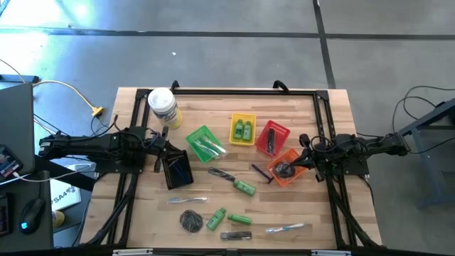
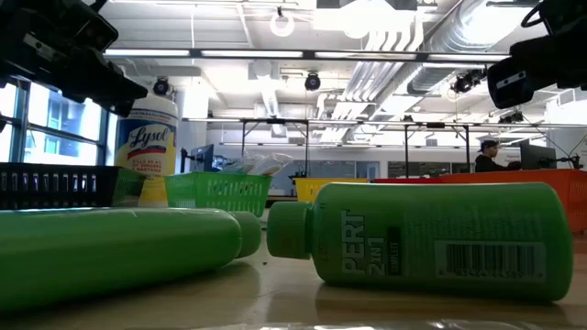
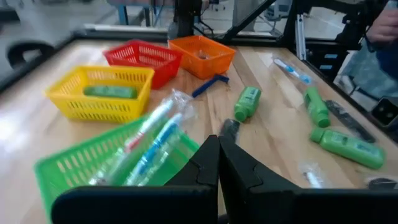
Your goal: Pick & Place Travel size toiletries
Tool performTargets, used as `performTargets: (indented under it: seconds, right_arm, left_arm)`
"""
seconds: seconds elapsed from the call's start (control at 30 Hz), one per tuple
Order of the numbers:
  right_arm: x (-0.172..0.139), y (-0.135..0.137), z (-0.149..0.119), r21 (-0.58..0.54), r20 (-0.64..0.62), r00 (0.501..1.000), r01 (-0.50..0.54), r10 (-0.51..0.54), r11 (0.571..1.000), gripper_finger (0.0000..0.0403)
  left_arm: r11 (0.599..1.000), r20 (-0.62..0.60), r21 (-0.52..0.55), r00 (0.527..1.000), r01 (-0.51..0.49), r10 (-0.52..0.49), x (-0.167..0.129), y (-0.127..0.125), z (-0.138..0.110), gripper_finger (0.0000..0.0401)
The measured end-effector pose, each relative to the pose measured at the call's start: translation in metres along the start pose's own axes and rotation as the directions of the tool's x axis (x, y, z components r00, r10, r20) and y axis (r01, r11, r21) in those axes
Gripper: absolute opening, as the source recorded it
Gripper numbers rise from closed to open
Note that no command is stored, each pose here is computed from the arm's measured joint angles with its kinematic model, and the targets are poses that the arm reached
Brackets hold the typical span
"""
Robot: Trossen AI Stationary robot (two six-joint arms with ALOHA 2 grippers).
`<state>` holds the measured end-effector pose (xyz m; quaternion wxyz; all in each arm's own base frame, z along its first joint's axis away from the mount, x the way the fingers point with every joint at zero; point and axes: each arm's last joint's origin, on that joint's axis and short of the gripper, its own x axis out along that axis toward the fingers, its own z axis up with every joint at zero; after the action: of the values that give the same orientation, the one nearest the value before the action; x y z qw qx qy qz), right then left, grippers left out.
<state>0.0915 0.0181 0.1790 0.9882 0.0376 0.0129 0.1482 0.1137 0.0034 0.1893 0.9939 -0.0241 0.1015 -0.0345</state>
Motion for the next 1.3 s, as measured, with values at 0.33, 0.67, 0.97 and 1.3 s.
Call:
performTargets:
  seconds: [0.33,0.67,0.97,1.3]
  right_arm:
    - [0.0,0.001,0.001,-0.017,0.01,0.999,-0.043,0.043,0.999,0.0003]
    - [0.0,0.002,0.001,0.003,0.007,0.998,-0.066,0.066,0.998,0.0003]
    - [0.0,0.002,0.001,0.003,0.006,0.998,-0.07,0.069,0.998,0.0003]
    - [0.001,0.004,-0.001,0.005,-0.006,0.995,-0.095,0.095,0.996,0.0003]
  left_arm:
    - [0.997,-0.013,-0.03,0.997,0.071,-0.071,0.004,-0.003,0.007,0.0]
    - [0.941,-0.157,0.242,0.967,0.236,-0.202,0.033,-0.066,0.075,0.0]
    - [0.898,-0.432,0.411,0.901,0.156,0.042,0.066,-0.145,0.092,0.0011]
    - [0.839,-0.578,0.471,0.814,0.272,0.06,0.103,-0.209,0.063,0.0139]
